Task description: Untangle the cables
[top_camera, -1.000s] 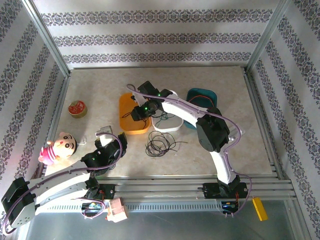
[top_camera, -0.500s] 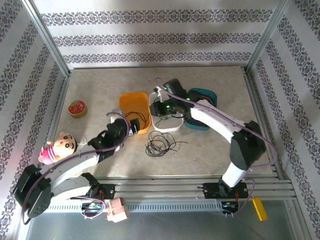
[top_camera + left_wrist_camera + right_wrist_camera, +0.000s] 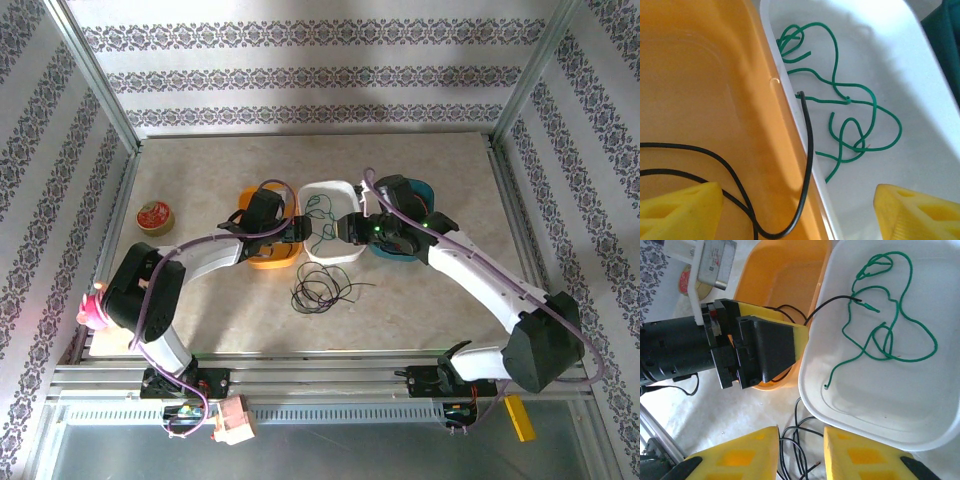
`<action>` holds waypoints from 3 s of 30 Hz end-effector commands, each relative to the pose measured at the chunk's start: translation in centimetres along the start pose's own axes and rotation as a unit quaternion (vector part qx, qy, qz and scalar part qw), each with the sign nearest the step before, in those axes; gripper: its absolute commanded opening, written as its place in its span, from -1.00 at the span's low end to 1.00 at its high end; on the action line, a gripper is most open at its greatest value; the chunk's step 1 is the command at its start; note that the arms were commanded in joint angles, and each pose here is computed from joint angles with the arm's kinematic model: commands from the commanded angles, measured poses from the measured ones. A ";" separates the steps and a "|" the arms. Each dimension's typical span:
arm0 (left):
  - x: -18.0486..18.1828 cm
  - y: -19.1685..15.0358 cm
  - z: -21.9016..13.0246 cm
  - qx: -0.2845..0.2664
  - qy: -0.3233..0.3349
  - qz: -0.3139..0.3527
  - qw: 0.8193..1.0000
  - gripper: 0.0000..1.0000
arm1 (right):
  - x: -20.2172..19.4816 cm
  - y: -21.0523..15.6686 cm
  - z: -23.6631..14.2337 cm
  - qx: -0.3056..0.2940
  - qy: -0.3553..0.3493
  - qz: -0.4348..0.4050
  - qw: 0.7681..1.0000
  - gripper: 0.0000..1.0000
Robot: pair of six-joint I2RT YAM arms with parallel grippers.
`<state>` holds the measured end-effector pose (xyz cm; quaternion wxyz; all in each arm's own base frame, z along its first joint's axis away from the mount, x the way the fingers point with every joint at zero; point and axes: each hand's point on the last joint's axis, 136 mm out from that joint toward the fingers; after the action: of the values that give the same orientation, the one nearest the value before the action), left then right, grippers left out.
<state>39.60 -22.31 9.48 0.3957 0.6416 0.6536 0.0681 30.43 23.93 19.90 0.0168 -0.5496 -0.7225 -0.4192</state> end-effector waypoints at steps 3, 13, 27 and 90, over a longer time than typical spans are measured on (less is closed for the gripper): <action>0.0 0.8 0.8 -0.007 -0.001 0.011 1.000 0.41 | -0.7 -0.1 -0.3 -0.003 -0.009 0.012 1.000 -0.41; -0.2 0.5 1.4 -0.005 -0.012 0.013 1.000 0.03 | -0.9 -0.5 0.2 0.004 -0.008 0.019 1.000 -0.43; -1.1 0.9 1.7 -0.003 -0.029 0.016 0.999 -0.62 | -0.8 -1.1 0.5 0.012 -0.001 0.028 1.000 -0.46; -1.4 1.8 1.8 -0.018 -0.030 0.031 0.999 -0.77 | -0.6 -1.8 1.0 0.029 0.010 0.032 0.999 -0.51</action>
<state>41.42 -24.05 9.74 0.4189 0.6543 0.6263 0.0644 29.80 23.88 18.11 0.0453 -0.5646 -0.7189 -0.4029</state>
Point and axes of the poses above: each hand's point on the last joint's axis, 136 mm out from that joint toward the fingers, its own z axis out along the fingers, its own x axis along the line the jaws close on, y = z × x, and after that the axes turned 3 degrees about -z, right-handed
